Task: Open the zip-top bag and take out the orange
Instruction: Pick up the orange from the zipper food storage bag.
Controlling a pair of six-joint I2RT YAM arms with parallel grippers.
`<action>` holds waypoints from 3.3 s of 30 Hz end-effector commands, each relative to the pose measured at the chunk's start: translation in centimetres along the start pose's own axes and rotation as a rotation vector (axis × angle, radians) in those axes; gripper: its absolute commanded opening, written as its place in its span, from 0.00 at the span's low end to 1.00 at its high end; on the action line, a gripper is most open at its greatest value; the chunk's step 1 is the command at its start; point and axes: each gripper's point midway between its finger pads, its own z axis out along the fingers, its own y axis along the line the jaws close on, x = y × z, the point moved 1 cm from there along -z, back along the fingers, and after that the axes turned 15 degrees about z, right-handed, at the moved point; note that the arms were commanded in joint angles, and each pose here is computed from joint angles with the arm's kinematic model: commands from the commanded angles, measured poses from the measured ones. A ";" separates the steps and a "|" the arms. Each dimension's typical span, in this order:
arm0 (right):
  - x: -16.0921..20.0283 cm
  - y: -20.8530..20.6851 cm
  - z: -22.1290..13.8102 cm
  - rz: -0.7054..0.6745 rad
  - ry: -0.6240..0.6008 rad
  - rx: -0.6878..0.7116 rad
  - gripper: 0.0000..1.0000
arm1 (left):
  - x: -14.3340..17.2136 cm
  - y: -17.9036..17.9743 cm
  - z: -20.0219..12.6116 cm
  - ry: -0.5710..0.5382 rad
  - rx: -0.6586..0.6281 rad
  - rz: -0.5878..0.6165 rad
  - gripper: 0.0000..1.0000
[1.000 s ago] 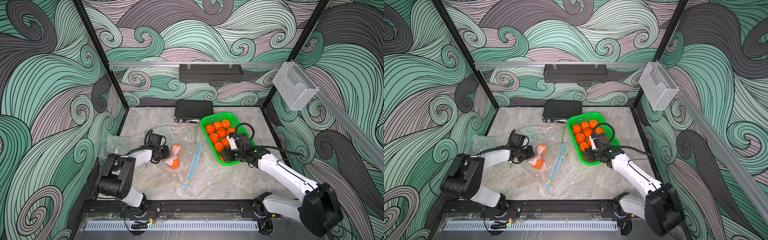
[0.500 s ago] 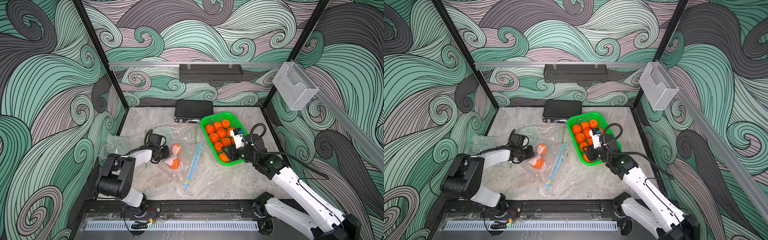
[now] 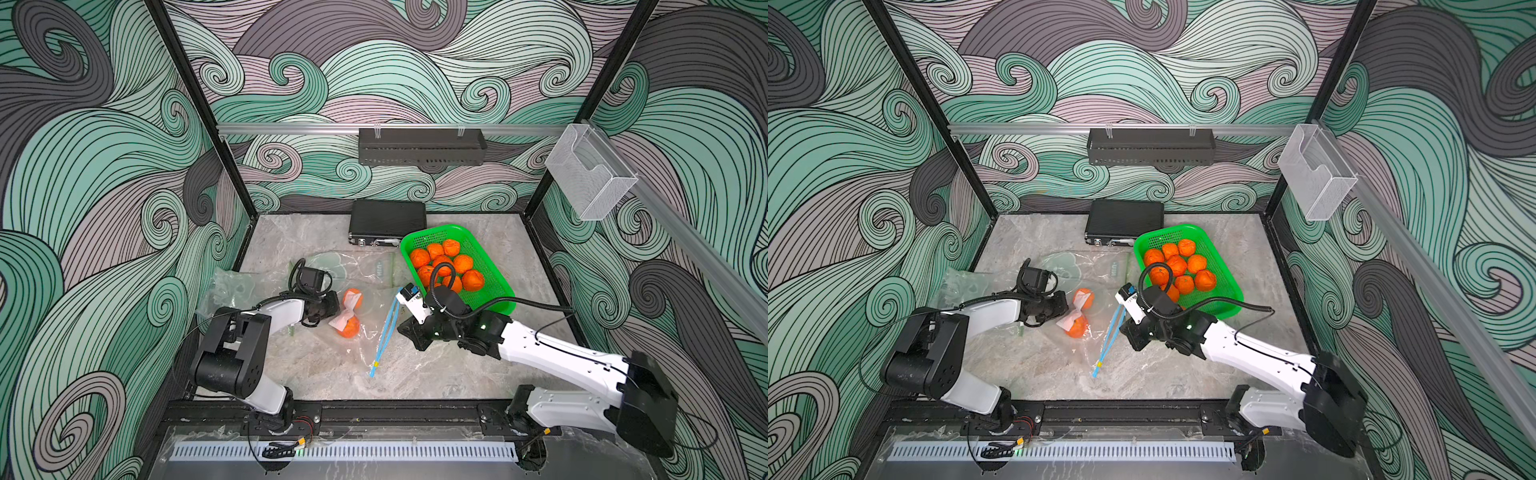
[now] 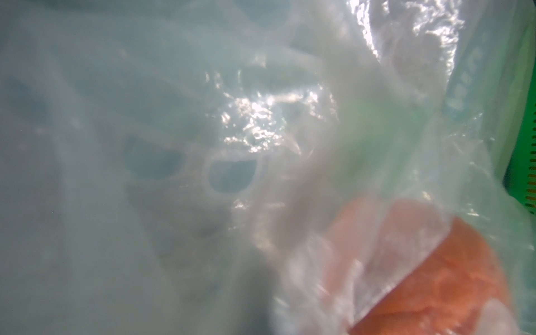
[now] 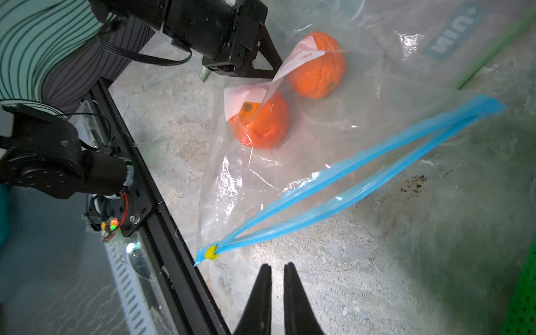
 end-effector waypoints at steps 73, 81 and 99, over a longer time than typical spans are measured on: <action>-3.5 4.0 14.6 -0.378 0.044 -0.322 0.85 | 2.2 0.9 0.4 0.093 -0.040 -0.008 0.00; -3.0 5.0 15.8 -0.378 0.079 -0.340 0.87 | 2.1 0.9 0.4 0.090 -0.039 -0.008 0.00; -2.6 4.8 15.7 -0.351 0.075 -0.306 0.66 | 2.2 0.9 0.5 0.094 -0.039 -0.009 0.00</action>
